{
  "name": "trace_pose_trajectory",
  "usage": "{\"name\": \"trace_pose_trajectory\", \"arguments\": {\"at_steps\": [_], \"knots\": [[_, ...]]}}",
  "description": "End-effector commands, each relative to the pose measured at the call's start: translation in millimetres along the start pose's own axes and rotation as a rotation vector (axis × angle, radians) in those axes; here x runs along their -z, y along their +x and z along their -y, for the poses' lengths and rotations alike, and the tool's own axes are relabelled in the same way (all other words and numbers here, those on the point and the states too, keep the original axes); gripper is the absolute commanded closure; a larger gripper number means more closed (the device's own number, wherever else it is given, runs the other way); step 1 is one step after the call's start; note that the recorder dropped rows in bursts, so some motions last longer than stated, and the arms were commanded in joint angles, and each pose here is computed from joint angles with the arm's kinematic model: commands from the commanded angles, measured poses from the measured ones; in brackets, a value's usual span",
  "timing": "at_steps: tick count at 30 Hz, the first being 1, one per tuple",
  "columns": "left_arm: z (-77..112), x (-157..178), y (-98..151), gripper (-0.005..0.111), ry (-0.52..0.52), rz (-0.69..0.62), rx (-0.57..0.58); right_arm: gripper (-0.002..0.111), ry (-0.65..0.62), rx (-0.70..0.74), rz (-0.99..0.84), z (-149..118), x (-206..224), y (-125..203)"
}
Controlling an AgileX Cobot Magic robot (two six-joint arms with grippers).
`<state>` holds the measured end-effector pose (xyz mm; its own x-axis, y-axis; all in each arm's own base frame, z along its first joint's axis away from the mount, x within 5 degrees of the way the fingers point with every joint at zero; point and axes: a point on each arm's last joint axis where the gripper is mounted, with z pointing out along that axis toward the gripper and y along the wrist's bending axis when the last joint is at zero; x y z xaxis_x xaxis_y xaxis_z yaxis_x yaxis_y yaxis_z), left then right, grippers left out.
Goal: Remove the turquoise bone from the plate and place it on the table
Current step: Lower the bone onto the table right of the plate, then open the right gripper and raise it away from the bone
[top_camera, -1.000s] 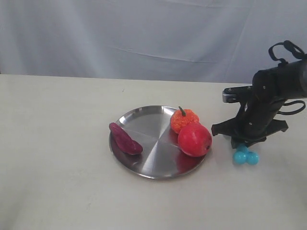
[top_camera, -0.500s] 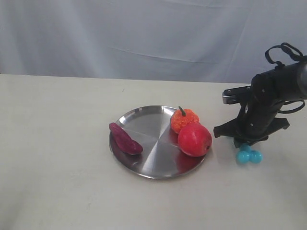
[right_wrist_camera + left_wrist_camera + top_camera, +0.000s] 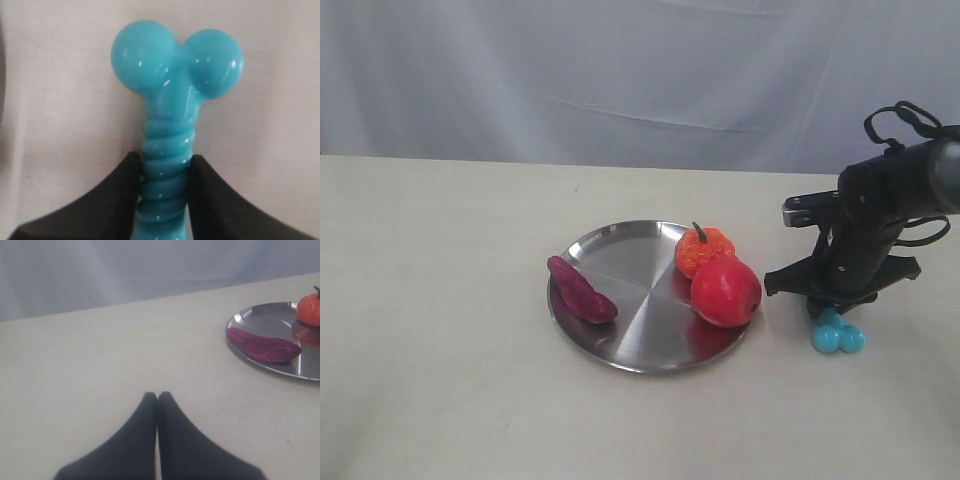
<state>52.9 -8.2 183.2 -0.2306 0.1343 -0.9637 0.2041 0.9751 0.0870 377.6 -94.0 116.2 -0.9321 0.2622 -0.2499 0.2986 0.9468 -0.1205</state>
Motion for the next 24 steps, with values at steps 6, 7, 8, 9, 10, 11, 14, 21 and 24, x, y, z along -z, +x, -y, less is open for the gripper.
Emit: {"name": "trace_pose_trajectory", "arguments": {"at_steps": [6,7,8,9,10,11,14,21,24], "knots": [[0.2,-0.3,0.9,0.107,0.002,-0.001,-0.002,0.109,-0.003,-0.021,0.001,1.5,-8.3,0.0],[0.2,-0.3,0.9,0.107,0.002,-0.001,-0.002,0.108,-0.003,-0.028,0.003,1.4,-8.3,-0.2],[0.2,-0.3,0.9,0.107,0.002,-0.001,-0.002,0.108,-0.004,-0.030,0.005,1.4,-8.3,-0.3],[0.2,-0.3,0.9,0.107,0.002,-0.001,-0.002,0.106,-0.004,-0.030,0.005,1.4,-8.3,-0.3],[0.2,-0.3,0.9,0.107,0.002,-0.001,-0.002,0.103,-0.005,-0.032,0.004,1.3,-8.3,-0.3],[0.2,-0.3,0.9,0.107,0.002,-0.001,-0.002,0.098,-0.005,-0.032,0.004,1.3,-8.3,-0.3],[0.2,-0.3,0.9,0.107,0.002,-0.001,-0.002,0.077,-0.005,-0.032,0.008,1.5,-6.9,-0.7],[0.2,-0.3,0.9,0.107,0.002,-0.001,-0.002,0.047,-0.010,-0.046,0.044,3.8,12.5,-4.5],[0.2,-0.3,0.9,0.107,0.002,-0.001,-0.002,0.047,-0.006,-0.052,0.059,6.0,25.6,-6.8]]}}
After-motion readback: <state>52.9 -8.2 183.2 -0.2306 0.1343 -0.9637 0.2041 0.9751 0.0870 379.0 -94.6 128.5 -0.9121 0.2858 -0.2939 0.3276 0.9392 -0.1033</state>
